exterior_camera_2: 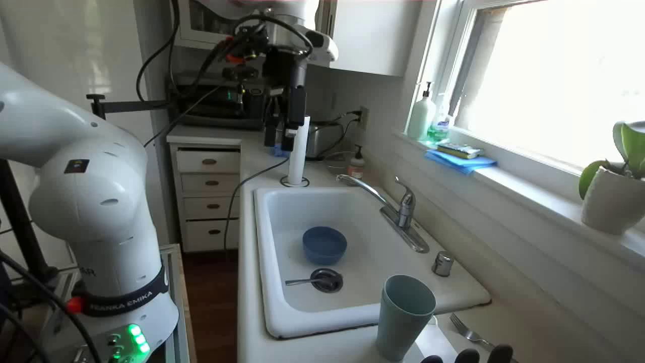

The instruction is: Take the paper towel roll off its holder and put it on the countertop

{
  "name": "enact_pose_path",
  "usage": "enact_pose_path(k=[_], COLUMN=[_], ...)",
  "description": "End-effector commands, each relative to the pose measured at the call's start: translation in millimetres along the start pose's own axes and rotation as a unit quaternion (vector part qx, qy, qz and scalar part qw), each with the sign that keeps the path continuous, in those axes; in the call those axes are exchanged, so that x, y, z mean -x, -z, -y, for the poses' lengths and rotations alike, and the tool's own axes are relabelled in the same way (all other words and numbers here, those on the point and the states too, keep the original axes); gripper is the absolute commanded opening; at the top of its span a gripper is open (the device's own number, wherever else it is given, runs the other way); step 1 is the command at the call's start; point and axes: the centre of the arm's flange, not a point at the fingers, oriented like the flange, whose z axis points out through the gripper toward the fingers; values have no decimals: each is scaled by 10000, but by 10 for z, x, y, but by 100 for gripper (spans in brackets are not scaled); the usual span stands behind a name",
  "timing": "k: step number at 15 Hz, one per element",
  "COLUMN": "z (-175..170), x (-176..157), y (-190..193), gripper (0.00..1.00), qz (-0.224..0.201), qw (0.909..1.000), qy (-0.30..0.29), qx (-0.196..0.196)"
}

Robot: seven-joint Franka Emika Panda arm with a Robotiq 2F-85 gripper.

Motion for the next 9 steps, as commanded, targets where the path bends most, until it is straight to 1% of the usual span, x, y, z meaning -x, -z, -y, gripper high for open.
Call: enact_pose_path(k=[1, 6, 7, 8, 9], z=[0, 0, 6, 6, 23], x=[0, 0, -98, -191, -300], y=[0, 1, -9, 1, 42], gripper=[100, 100, 100, 100, 100], qz=[0, -1, 59, 7, -102], qw=[10000, 10000, 10000, 9999, 9999], qy=[0, 0, 51, 2, 64], qx=[0, 0, 39, 101, 81])
